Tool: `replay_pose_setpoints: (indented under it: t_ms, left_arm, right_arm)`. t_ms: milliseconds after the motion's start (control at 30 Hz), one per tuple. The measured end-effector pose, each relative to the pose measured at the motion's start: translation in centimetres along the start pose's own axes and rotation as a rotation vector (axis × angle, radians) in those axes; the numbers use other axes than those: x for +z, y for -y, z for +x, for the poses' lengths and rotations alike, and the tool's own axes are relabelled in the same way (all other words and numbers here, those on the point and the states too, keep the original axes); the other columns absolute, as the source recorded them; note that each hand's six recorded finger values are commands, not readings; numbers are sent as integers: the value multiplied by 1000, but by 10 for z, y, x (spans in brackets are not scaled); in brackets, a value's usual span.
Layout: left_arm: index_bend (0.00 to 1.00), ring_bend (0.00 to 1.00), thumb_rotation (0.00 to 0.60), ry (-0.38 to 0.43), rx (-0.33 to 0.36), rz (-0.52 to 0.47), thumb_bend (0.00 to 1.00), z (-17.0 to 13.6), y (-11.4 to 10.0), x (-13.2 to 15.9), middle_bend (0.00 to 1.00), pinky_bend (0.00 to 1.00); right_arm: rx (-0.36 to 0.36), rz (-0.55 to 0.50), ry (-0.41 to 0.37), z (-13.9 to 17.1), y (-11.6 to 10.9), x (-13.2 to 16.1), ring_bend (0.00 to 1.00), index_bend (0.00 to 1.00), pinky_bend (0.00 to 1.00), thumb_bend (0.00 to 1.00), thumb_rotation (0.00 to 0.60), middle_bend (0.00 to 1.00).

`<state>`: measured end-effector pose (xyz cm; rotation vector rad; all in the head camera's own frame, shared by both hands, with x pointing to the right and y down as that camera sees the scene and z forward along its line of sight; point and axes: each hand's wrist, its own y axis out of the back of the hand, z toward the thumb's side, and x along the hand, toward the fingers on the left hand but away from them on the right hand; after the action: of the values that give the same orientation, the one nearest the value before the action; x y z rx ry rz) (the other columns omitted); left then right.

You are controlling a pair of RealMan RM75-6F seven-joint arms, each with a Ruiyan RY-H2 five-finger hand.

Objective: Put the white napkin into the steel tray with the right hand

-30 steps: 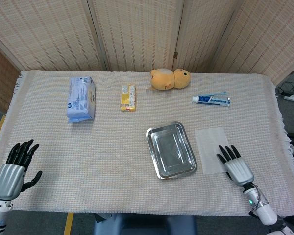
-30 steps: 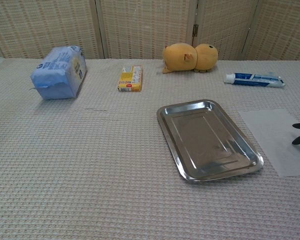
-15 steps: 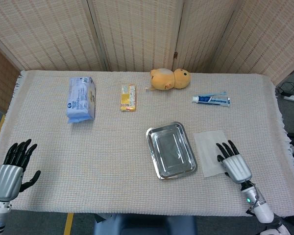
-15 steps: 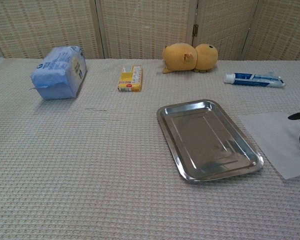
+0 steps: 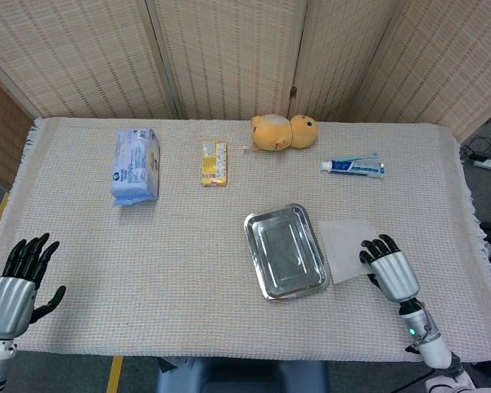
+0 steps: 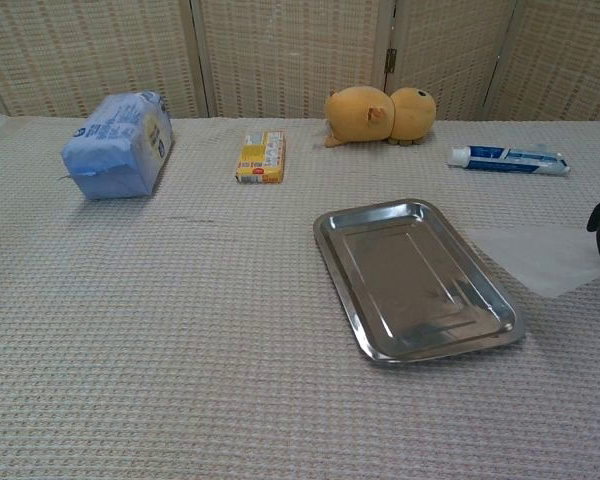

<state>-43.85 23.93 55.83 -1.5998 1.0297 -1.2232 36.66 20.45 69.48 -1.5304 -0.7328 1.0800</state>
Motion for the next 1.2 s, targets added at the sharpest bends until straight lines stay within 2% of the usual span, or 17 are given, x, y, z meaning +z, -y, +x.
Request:
replay_pose_setpoints:
  t_ms: [200,400,533,667,967,1100,1200]
  left_arm:
    - [31,0,600,-1,-1,1,394,0,0,0,0,0]
    - [29,0,600,0,0,4,394,0,0,1,0,0]
    - [28,0,600,0,-6,11,394,0,2,1,0,0]
    - [28,0,600,2,-14,14,394,1,5,2,0,0]
    - [28,0,600,-10,-13,13,394,1,4,-1,0,0]
    - [28,0,600,-15,-11,14,394,1,4,-3,0,0]
    - [29,0,600,-14,-17,15,394,1,5,-3,0,0]
  right_arm:
    - [-112,-7,-25,-11,-22,3,352,686,254,515,600,387]
    - [-231,13,-109,-23,-46,15,358,692,254,515,600,387]
    - [-316,17,-146,-40,-62,21,358,692,254,516,600,387]
    - [-368,-4,-158,-63,-72,28,359,692,255,516,600,387]
    - [-420,-78,-195,-107,-75,64,359,692,254,516,600,387]
    - [-414,-112,-203,-112,-69,77,359,692,254,516,600,387]
    - [-380,-139,-203,-117,-59,85,359,692,254,516,600,385]
